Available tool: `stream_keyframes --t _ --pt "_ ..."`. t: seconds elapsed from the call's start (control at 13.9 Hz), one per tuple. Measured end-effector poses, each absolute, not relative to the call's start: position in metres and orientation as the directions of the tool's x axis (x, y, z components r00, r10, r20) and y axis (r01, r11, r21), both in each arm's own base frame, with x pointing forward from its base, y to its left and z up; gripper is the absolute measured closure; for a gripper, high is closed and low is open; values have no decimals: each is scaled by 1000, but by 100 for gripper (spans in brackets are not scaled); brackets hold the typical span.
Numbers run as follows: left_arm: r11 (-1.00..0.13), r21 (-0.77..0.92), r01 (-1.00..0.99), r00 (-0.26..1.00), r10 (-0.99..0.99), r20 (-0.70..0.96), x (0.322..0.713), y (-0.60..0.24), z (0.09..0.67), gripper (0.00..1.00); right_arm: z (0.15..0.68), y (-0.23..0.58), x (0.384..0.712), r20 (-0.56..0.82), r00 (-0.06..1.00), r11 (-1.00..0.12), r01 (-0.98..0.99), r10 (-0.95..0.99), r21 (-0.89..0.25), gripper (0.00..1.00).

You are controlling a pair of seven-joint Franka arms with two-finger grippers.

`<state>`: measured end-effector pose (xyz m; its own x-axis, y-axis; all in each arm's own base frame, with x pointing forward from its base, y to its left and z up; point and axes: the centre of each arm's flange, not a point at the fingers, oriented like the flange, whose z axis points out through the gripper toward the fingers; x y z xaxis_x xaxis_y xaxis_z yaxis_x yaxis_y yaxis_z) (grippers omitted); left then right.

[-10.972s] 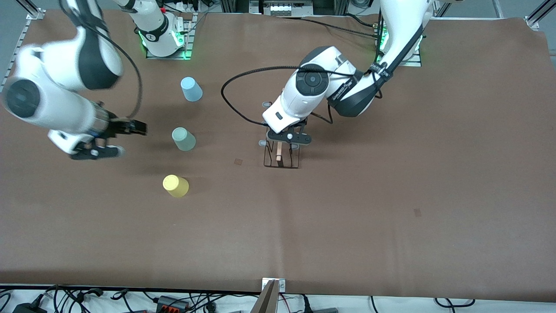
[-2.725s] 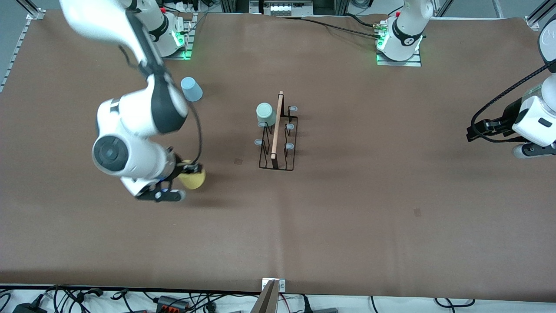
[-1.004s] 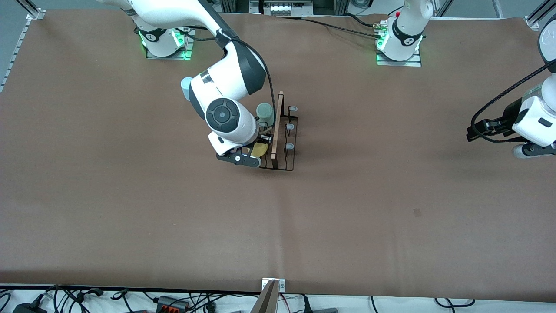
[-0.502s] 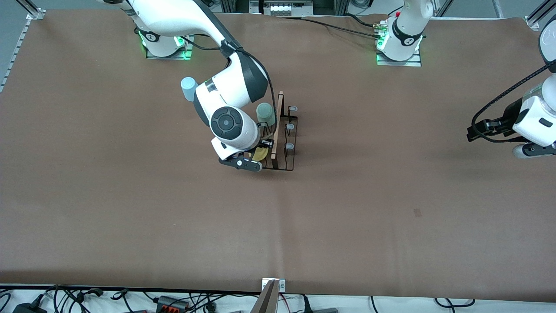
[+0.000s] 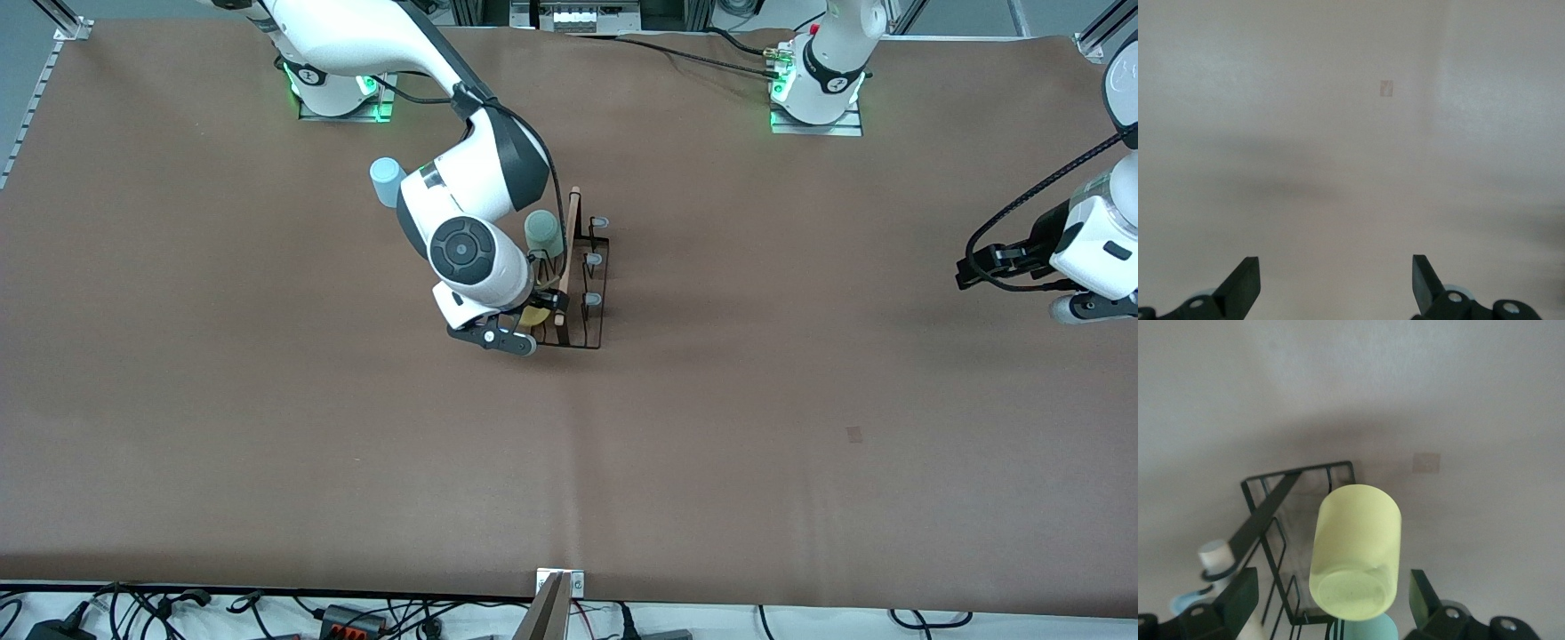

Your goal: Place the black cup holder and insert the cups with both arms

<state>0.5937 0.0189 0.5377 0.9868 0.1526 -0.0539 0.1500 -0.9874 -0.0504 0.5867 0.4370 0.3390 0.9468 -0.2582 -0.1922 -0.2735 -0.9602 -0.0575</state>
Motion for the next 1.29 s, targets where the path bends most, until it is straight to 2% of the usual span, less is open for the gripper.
stream_keyframes --t 0.43,0.93,1.29 --pt "-988 -50 145 988 147 -55 594 19 538 0 461 334 625 -87 962 -961 -266 -260 -76 0" --pt "-989 -50 137 989 139 -56 593 20 537 0 522 199 650 -81 979 -979 -191 -185 -73 0" --pt "-990 -50 135 989 138 -58 593 20 537 0 579 37 661 -8 991 -988 -132 -132 -78 0"
